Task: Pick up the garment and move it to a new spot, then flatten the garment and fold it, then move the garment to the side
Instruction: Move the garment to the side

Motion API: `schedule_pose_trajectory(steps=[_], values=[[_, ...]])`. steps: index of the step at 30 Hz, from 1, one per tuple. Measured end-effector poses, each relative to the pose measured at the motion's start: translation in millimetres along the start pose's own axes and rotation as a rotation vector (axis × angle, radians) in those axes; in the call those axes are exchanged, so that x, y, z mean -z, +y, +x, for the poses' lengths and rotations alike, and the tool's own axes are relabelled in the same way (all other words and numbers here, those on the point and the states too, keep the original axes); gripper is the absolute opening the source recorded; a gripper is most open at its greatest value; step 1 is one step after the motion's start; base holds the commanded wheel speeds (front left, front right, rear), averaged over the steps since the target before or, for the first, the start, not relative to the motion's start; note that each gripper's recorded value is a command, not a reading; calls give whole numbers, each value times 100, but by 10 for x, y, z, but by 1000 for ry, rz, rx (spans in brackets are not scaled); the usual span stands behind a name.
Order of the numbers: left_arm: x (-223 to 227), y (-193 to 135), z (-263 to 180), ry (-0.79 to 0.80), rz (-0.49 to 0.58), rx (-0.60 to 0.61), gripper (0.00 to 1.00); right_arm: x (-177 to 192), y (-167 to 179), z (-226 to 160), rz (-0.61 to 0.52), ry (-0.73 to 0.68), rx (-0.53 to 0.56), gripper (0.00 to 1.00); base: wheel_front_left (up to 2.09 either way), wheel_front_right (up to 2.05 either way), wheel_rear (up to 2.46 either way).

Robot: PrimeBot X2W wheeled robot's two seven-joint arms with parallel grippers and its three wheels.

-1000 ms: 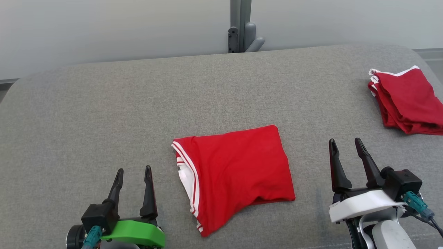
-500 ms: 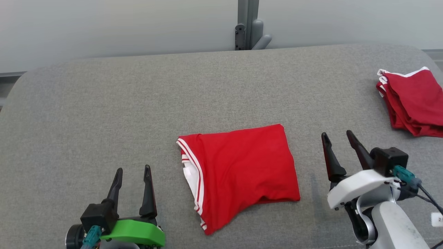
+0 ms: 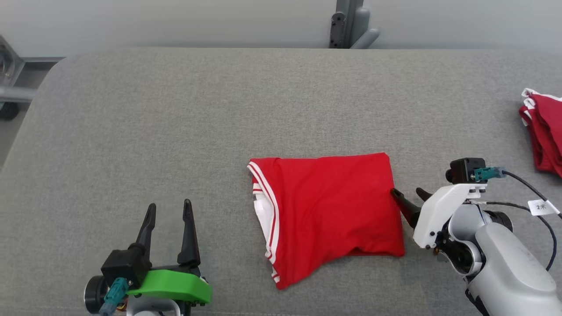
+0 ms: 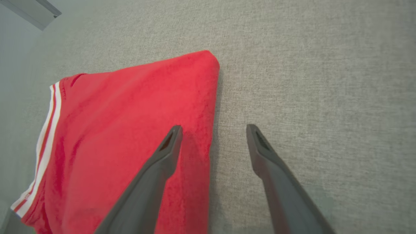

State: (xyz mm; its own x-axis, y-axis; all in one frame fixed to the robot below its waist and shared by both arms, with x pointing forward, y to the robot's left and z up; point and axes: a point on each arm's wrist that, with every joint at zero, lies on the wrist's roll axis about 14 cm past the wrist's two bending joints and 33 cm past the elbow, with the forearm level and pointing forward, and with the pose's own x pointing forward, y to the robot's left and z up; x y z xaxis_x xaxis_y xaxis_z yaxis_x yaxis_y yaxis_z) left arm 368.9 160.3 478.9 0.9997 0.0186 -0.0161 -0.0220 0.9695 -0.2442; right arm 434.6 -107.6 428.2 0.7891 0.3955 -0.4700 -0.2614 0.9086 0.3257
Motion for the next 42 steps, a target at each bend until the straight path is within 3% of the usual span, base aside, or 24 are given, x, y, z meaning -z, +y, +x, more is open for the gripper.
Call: schedule_pose_trajectory(steps=[13, 14, 15, 16, 17, 18, 25, 32, 42], values=[[31, 302, -57, 14, 5, -99, 100, 294, 153, 329, 91, 198, -94, 100, 0, 0, 0], [37, 312, -60, 16, 4, -102, 100, 294, 165, 344, 88, 201, -99, 84, 0, 0, 0], [42, 323, -60, 17, 4, -106, 100, 285, 178, 360, 84, 198, -104, 44, 0, 0, 0], [45, 331, -59, 18, 4, -109, 100, 281, 190, 371, 81, 196, -108, 35, 0, 0, 0], [47, 334, -55, 19, 5, -111, 100, 267, 190, 377, 77, 188, -109, 11, 0, 0, 0], [48, 330, -50, 19, 5, -109, 100, 248, 187, 381, 75, 179, -109, 0, 0, 0, 0], [52, 223, 30, 17, 3, -74, 100, 14, 10, 301, 41, 100, -77, 0, 0, 0, 0], [100, -113, 199, 23, 1, 34, 100, -293, -669, -90, 1, 20, 81, 0, 0, 0, 0], [233, -808, 510, 40, 0, 247, 100, -575, -1367, -779, 6, -90, 279, 0, 0, 0, 0]])
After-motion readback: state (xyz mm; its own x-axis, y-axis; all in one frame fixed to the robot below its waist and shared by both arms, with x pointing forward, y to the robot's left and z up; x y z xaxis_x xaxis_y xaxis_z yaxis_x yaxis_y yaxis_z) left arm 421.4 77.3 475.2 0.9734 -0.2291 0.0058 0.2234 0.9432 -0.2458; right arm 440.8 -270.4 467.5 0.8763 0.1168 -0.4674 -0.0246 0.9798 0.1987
